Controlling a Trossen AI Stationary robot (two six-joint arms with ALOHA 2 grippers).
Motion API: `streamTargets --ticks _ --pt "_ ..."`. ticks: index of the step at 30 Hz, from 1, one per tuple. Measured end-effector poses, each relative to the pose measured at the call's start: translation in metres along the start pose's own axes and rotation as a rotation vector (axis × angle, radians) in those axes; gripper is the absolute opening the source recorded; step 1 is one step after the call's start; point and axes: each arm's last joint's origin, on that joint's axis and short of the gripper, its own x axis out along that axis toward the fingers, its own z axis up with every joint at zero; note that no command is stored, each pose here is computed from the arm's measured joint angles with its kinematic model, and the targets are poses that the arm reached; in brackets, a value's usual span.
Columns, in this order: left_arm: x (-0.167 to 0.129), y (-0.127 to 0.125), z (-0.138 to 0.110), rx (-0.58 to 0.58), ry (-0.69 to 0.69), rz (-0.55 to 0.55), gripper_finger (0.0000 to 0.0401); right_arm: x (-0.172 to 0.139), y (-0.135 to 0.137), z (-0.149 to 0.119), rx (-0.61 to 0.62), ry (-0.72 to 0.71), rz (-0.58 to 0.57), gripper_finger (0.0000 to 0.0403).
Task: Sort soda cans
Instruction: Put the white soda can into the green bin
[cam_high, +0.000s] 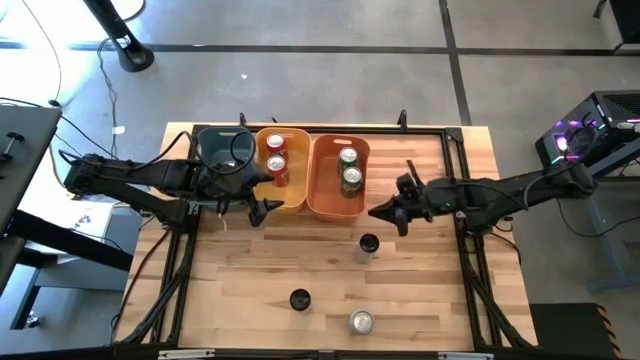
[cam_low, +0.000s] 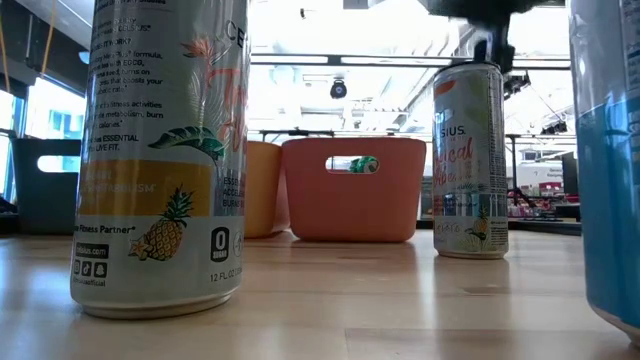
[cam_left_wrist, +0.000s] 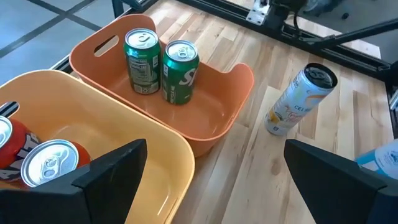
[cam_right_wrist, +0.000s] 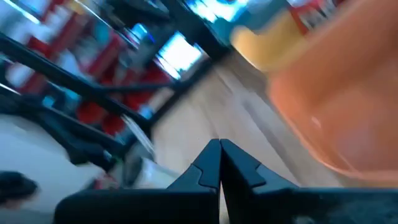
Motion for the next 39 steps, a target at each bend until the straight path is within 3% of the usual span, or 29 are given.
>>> streamTargets --ticks 4,8,16,19,24,29,34,39 --pt "0.0 0.0 0.0 -0.043 -0.003 0.001 0.0371 0.002 0.022 -0.007 -0.016 -0.124 0.07 0.0" --pt "0.001 0.002 0.001 -0.101 -0.007 0.01 0.0371 0.007 0.043 -0.007 -0.091 -0.117 0.096 0.0008" --pt "0.002 0.004 0.004 -0.179 -0.015 -0.003 0.0371 0.027 0.092 0.022 -0.364 -0.074 0.115 0.006" --pt "0.001 0.001 0.006 -0.186 -0.024 -0.046 0.0371 0.037 0.113 0.038 -0.449 -0.03 0.07 0.0082" --pt "0.001 -0.001 0.004 -0.148 0.017 -0.126 0.0371 0.057 0.141 0.036 -0.544 0.217 -0.072 0.0139" --pt "0.0 -0.004 0.001 -0.07 0.083 -0.233 0.0371 0.082 0.162 -0.002 -0.484 0.468 -0.221 0.0211" --pt "-0.001 -0.007 -0.005 -0.023 0.158 -0.312 0.0371 0.114 0.182 -0.041 -0.321 0.598 -0.28 0.0278" --pt "-0.004 -0.013 -0.007 0.04 0.171 -0.364 0.0371 0.136 0.188 -0.058 -0.262 0.658 -0.376 0.0319"
